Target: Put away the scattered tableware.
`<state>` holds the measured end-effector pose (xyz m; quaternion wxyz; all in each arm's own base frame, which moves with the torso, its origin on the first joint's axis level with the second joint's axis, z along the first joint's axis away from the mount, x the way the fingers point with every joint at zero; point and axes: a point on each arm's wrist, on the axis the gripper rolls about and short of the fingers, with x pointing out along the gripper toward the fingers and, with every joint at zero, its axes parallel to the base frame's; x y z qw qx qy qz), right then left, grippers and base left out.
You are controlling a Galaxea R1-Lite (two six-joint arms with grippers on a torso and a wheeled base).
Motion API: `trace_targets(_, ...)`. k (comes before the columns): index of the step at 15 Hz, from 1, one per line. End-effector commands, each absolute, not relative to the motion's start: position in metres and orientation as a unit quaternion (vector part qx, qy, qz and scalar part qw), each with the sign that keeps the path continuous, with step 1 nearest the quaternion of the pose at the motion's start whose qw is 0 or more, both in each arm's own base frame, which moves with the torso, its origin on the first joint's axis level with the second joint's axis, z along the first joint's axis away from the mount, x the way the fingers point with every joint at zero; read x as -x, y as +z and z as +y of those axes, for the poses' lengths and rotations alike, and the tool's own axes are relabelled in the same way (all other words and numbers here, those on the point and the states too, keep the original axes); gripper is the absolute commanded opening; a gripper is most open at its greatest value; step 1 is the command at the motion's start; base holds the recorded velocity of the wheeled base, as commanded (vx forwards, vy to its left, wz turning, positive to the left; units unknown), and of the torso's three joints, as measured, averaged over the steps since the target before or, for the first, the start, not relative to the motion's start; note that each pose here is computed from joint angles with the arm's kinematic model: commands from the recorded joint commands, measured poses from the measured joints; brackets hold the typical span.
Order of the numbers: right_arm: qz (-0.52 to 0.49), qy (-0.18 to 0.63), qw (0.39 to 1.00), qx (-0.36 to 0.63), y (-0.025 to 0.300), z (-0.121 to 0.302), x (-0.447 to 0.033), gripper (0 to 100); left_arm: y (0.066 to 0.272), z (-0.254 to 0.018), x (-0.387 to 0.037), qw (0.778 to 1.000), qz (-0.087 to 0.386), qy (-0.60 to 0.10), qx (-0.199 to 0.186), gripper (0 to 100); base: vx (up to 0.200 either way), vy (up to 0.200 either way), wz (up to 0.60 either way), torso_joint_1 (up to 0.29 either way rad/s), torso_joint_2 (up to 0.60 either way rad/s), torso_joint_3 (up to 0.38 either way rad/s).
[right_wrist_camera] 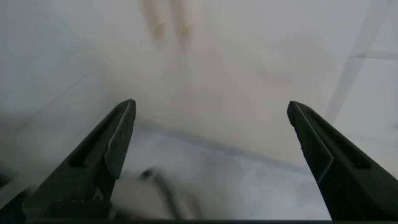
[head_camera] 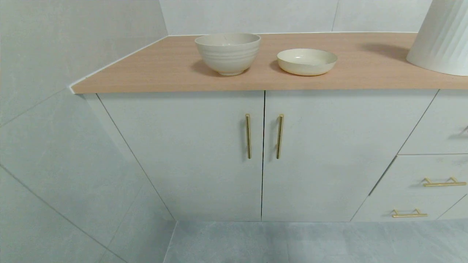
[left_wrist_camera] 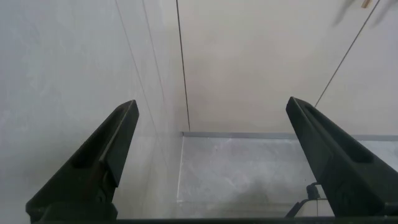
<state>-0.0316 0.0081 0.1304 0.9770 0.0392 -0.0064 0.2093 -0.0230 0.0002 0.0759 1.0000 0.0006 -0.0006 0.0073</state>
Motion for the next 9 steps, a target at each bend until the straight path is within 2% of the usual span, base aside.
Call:
trace_targets(1,0.147,0.294,0.942,-0.067,0.144,0.013,-0.010,100,0.076,0.000,0.023,1.000,0.000,0.008,-0.001,100,0.000,0.000,0.00,0.000,0.00,0.000)
trace_targets(4,0.192,0.396,0.897,-0.048,0.182,0.030,-0.069,100,0.076,0.000,0.023,1.000,0.000,0.008,-0.001,100,0.000,0.000,0.00,0.000,0.00,0.000)
trace_targets(7,0.233,0.467,0.852,-0.050,0.194,0.078,-0.143,100,0.076,0.000,0.023,1.000,0.000,0.008,-0.001,100,0.000,0.000,0.00,0.000,0.00,0.000)
trace_targets(9,0.220,0.476,0.850,-0.057,0.194,0.109,-0.197,100,0.076,0.000,0.023,1.000,-0.001,0.008,-0.001,100,0.000,0.000,0.00,0.000,0.00,0.000)
